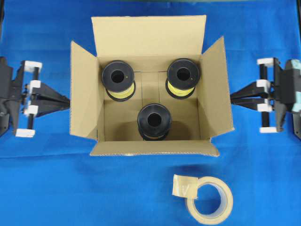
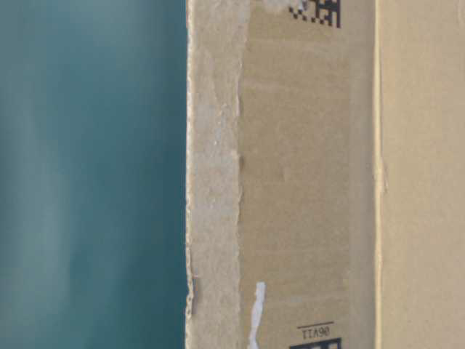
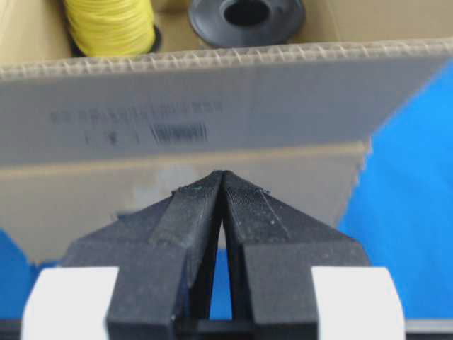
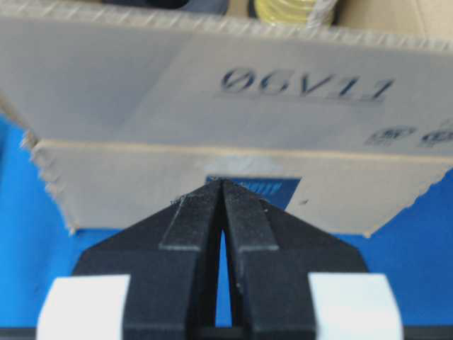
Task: Close the cardboard box.
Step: 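Push the left and right side flaps inward with both grippers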
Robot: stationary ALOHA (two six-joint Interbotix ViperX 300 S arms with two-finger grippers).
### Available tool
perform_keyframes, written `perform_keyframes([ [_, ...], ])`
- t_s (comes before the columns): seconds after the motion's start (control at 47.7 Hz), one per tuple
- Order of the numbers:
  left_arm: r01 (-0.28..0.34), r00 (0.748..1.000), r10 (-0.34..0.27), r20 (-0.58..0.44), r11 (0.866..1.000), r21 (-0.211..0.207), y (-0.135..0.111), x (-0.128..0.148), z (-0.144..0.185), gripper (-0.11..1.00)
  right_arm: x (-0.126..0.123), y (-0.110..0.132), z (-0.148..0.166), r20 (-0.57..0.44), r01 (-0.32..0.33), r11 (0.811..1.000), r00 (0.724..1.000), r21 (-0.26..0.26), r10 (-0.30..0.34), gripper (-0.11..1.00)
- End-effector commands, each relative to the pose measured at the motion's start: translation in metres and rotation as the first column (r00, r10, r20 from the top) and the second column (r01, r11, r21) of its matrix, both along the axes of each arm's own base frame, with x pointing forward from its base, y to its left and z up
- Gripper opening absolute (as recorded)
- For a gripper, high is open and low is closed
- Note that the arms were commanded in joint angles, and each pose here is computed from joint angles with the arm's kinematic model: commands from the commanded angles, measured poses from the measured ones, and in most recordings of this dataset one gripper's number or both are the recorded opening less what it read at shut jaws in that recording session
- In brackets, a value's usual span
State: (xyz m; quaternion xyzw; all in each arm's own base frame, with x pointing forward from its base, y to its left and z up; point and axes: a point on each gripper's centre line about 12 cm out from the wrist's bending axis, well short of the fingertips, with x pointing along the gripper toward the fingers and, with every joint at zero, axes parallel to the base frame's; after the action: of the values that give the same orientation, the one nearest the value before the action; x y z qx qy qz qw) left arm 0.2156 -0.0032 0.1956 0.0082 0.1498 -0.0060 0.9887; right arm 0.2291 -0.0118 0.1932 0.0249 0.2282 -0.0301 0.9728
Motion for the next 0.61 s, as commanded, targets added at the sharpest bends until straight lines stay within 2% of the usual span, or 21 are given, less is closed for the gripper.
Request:
perform_keyframes([
  [0.0, -0.020, 0.998, 0.020, 0.054, 1.000, 0.005, 0.004, 0.022, 0.012, 0.01, 0.016, -0.002, 0.011, 0.037, 0.005, 1.000, 0.999, -0.005, -0.005, 0.00],
  [0.21, -0.051, 0.998, 0.051, 0.022, 0.999, 0.012, 0.013, 0.067, 0.014, 0.01, 0.046, -0.009, 0.016, 0.043, 0.023, 1.000, 0.999, -0.006, -0.023, 0.00],
  [0.419, -0.047, 0.999, 0.047, -0.021, 0.999, 0.028, 0.016, 0.110, 0.012, 0.01, 0.078, -0.011, 0.014, 0.058, 0.023, 1.000, 0.998, -0.009, -0.023, 0.00],
  [0.587, -0.037, 0.996, 0.040, -0.073, 0.998, 0.046, 0.016, 0.126, 0.003, 0.01, 0.101, -0.013, 0.001, 0.015, 0.023, 1.000, 1.000, -0.006, -0.023, 0.00],
])
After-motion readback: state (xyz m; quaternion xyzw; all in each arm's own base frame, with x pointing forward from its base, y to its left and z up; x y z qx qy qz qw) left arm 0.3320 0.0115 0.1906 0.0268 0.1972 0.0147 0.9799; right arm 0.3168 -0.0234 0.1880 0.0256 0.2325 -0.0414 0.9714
